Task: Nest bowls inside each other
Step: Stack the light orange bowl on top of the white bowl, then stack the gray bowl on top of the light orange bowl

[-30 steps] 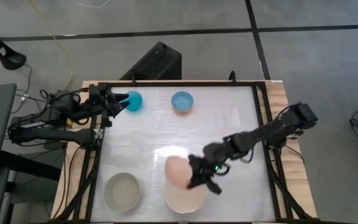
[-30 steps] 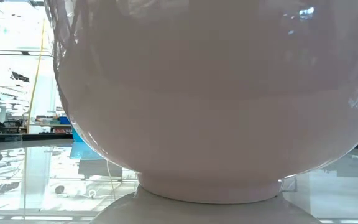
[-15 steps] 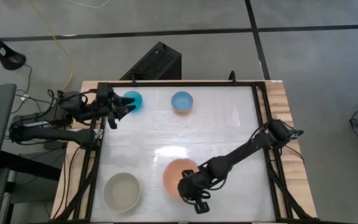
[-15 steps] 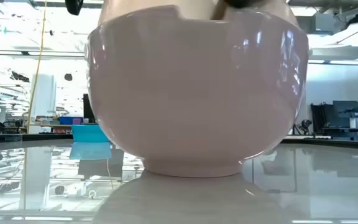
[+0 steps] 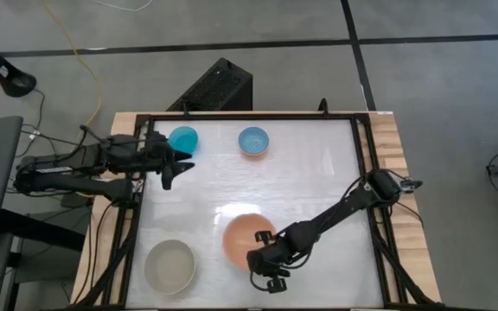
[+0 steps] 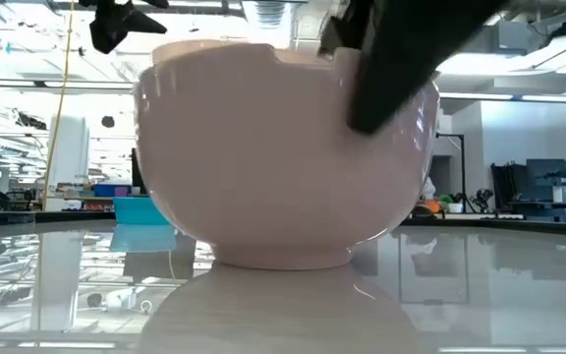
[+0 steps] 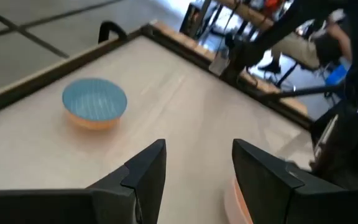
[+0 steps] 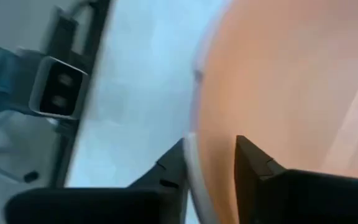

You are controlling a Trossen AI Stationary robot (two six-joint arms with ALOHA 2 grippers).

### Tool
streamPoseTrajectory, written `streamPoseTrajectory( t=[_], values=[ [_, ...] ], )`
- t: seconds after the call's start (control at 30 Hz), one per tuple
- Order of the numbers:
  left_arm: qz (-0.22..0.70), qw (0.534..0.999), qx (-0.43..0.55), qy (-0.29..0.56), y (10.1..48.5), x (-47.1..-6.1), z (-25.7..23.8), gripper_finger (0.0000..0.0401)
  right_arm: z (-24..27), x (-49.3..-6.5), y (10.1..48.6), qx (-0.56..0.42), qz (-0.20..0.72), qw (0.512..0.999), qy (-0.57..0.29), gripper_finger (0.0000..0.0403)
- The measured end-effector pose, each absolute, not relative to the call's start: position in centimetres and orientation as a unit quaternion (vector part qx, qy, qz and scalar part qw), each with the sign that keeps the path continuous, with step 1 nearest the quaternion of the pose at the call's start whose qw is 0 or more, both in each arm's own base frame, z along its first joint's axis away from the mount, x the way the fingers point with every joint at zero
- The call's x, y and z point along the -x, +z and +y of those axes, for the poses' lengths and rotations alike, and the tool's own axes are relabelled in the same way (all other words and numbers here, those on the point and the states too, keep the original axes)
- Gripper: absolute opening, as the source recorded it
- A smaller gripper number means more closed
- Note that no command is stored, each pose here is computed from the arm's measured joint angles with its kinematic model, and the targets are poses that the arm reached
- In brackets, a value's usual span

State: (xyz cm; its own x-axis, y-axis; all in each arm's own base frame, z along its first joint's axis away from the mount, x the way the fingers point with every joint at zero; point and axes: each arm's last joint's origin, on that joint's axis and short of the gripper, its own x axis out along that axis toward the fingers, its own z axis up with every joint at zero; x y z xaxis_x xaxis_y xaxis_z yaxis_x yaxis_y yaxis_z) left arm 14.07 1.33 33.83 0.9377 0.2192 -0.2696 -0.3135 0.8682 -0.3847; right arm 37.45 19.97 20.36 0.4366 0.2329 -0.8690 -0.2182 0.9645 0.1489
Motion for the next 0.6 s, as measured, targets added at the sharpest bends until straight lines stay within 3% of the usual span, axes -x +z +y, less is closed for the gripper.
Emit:
streamPoseTrajectory(
  t=[0.2,0.33,0.6],
  values=[
    [0.159,0.950,0.235,0.130,32.9,-14.3,1.0,0.0173,19.3,-37.3,20.7,-0.010,0.518,0.847,0.122,0.0154],
    [0.215,0.939,0.251,0.099,32.0,-14.3,0.5,0.0173,18.7,-37.3,23.7,-0.051,0.470,0.873,0.120,0.0186],
    [0.321,0.906,0.275,0.000,30.6,-14.2,-0.8,0.0173,17.0,-36.0,29.9,-0.107,0.372,0.916,0.109,0.0200]
  ],
)
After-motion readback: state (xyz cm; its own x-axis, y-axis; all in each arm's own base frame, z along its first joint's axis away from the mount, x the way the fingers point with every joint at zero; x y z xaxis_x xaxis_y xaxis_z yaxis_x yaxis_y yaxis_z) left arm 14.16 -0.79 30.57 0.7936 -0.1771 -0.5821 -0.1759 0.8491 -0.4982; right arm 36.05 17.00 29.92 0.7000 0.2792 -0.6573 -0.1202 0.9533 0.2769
